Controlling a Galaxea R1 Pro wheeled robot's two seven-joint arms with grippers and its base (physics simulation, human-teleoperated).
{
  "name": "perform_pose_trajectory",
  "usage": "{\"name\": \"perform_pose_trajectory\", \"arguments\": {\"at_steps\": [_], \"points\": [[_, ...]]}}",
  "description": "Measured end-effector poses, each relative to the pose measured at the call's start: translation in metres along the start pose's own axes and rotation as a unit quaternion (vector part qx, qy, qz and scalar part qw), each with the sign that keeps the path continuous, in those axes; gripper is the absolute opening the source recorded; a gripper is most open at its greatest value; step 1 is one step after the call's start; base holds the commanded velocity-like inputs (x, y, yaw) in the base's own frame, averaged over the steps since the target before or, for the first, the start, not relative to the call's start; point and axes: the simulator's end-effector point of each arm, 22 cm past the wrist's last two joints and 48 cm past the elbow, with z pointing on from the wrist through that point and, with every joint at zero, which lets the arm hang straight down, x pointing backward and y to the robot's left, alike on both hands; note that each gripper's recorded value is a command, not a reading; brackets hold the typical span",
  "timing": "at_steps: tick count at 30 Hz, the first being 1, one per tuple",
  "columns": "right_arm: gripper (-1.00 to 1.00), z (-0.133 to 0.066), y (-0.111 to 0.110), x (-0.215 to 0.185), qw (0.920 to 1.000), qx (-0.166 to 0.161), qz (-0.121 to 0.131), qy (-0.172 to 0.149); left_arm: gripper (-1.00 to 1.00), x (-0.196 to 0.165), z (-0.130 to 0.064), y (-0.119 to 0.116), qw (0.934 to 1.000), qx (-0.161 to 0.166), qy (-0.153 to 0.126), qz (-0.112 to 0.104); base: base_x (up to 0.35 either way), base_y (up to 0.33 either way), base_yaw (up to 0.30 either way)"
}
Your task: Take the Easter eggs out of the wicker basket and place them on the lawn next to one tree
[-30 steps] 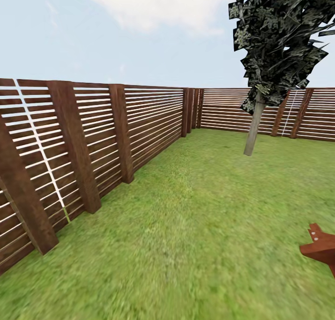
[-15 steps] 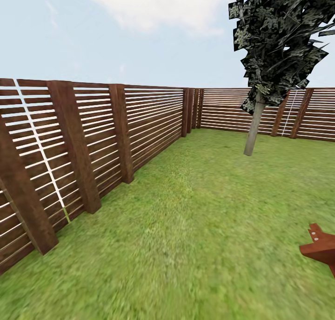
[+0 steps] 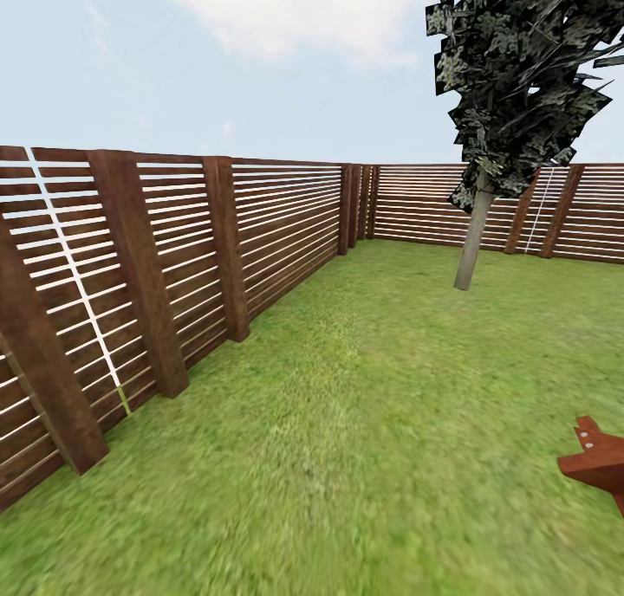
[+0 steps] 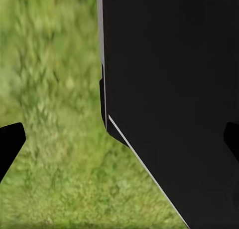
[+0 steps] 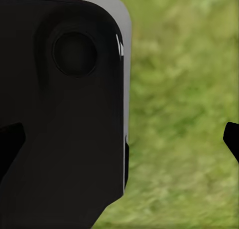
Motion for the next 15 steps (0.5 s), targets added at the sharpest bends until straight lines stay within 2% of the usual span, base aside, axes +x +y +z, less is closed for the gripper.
{"name": "perform_pose_trajectory", "arguments": {"at_steps": [15], "points": [[1.0,0.0,0.0001,0.0,1.0,0.0,0.0,0.0,1.0,0.0,0.0,-0.0001,1.0,0.0,0.0,0.0,0.0,0.0,0.0]]}}
